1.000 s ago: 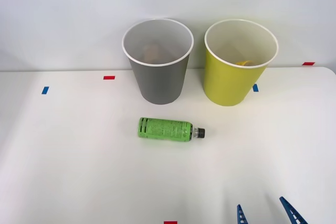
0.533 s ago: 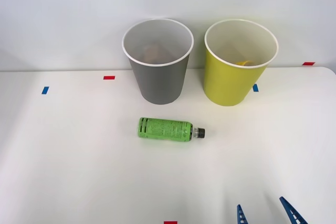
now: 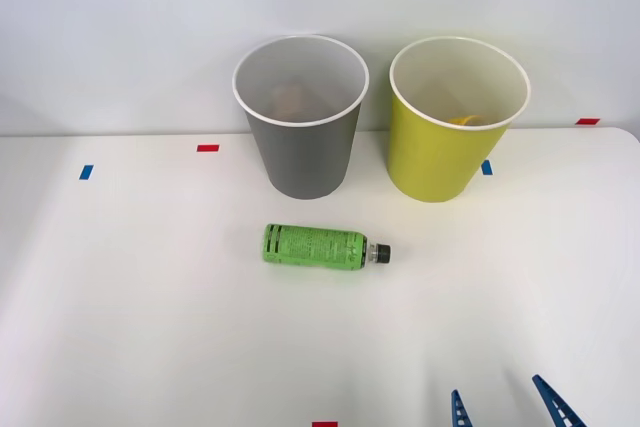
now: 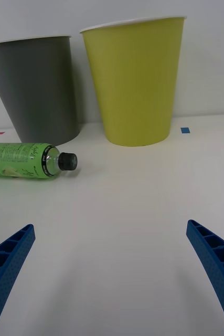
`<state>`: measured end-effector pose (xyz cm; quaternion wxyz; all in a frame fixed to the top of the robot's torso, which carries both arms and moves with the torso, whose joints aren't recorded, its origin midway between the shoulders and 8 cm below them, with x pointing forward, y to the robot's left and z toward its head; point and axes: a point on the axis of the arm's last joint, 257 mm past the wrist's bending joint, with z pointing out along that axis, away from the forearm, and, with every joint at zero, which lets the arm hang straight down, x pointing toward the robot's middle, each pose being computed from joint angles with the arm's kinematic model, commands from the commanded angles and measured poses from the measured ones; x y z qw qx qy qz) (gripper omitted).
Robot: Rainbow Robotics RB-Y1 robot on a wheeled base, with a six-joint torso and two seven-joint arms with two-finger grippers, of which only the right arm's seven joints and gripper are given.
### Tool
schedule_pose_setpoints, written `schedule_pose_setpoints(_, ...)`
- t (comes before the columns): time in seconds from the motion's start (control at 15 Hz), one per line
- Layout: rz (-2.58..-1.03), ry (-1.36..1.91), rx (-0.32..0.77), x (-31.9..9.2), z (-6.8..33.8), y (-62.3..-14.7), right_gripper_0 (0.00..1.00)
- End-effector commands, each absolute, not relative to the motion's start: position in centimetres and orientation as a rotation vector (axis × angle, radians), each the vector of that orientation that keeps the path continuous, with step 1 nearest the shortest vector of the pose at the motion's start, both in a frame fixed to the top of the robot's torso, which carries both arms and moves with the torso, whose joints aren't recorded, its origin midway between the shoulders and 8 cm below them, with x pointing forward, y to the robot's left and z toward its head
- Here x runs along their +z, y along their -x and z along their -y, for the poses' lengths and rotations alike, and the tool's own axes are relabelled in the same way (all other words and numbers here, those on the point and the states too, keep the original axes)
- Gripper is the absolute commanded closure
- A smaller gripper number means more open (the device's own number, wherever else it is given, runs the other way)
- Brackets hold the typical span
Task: Put cans in the gray bin, plastic bottles in the light green bin
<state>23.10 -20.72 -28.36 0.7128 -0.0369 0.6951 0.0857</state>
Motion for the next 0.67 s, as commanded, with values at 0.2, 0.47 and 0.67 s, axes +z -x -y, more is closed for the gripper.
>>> schedule_pose_setpoints(0.2,-1.541,0.082,0.190,-28.36,20.72,-23.10,0.00)
schedule_pose_setpoints(0.47,-1.541,0.082,0.190,-28.36,20.72,-23.10,0.00)
schedule_pose_setpoints(0.67,-1.541,0.082,0.190,-28.36,20.72,-23.10,0.00)
